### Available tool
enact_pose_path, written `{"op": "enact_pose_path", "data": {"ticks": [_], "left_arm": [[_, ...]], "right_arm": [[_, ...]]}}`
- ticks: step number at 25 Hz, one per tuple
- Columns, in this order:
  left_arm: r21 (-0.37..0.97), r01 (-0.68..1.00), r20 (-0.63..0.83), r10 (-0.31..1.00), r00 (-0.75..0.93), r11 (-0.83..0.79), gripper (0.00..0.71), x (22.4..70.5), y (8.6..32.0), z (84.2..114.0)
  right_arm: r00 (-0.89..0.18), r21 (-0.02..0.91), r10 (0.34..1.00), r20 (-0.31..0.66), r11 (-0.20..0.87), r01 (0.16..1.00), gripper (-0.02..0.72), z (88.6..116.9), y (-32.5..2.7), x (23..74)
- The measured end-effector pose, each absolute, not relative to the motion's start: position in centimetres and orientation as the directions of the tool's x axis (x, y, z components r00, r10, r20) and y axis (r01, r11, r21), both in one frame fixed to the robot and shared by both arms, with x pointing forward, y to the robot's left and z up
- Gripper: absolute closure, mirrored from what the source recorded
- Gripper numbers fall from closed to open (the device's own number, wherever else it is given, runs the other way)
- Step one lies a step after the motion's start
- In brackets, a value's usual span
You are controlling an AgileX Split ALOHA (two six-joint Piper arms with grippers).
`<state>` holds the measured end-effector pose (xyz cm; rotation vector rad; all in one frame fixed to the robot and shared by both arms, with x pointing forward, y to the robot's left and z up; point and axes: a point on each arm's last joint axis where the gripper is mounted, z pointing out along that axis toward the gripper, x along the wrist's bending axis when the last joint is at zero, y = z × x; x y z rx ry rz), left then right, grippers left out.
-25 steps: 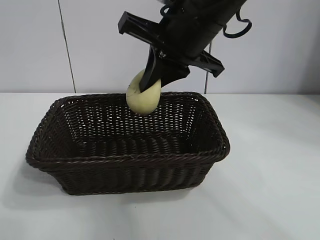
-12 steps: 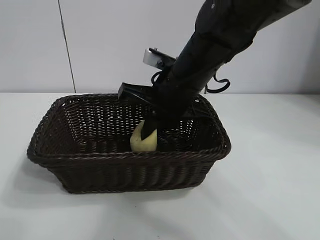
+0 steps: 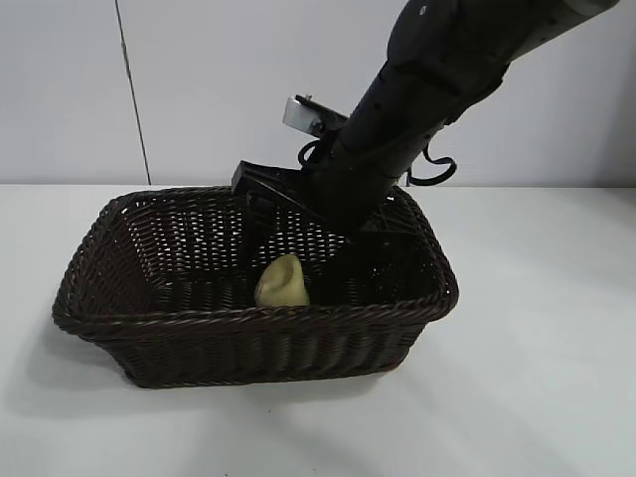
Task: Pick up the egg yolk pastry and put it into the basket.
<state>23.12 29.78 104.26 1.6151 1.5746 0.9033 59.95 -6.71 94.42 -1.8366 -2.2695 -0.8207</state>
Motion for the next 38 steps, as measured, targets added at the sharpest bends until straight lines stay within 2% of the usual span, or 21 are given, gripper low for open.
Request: {"op": "enact_pose_path", "data": {"ticks": [4, 10, 13, 16, 21, 26, 33, 38], "left_arm": [[0.858, 0.514, 0.011, 1.000, 0.019, -0.019, 0.022, 23.1, 29.8, 104.3], [0.858, 0.514, 0.011, 1.000, 0.019, -0.019, 0.022, 23.1, 29.8, 104.3], [0.858, 0.514, 0.011, 1.000, 0.019, -0.019, 0.022, 23.1, 29.8, 104.3], [0.858, 0.514, 0.011, 1.000, 0.019, -0.019, 0.022, 23.1, 29.8, 104.3], [0.858, 0.514, 0.011, 1.000, 0.019, -0.019, 0.022, 23.1, 29.8, 104.3], [0.858, 0.514, 0.011, 1.000, 0.019, -0.019, 0.022, 23.1, 29.8, 104.3], [0.858, 0.514, 0.011, 1.000, 0.019, -0.019, 0.022, 23.1, 29.8, 104.3], [0.858, 0.514, 0.011, 1.000, 0.019, -0.019, 0.022, 23.1, 29.8, 104.3]], "right_arm": [[-0.290, 0.364, 0.856, 0.429, 0.130, 0.922, 0.050, 97.1, -6.4, 60.0], [-0.349, 0.372, 0.814, 0.464, 0.179, 0.911, 0.050, 102.6, -6.3, 59.2], [-0.359, 0.371, 0.809, 0.465, 0.190, 0.909, 0.050, 103.4, -6.3, 59.0], [-0.348, 0.351, 0.833, 0.430, 0.201, 0.915, 0.050, 103.2, -7.0, 59.1], [-0.272, 0.296, 0.919, 0.286, 0.185, 0.937, 0.050, 102.4, -11.5, 60.7], [-0.176, 0.249, 0.969, 0.173, 0.130, 0.960, 0.050, 102.0, -17.5, 62.4], [-0.044, 0.165, 0.999, 0.029, 0.038, 0.986, 0.050, 101.7, -25.5, 63.2], [0.015, 0.101, 0.998, -0.069, -0.008, 0.995, 0.050, 101.6, -29.6, 62.8]]}}
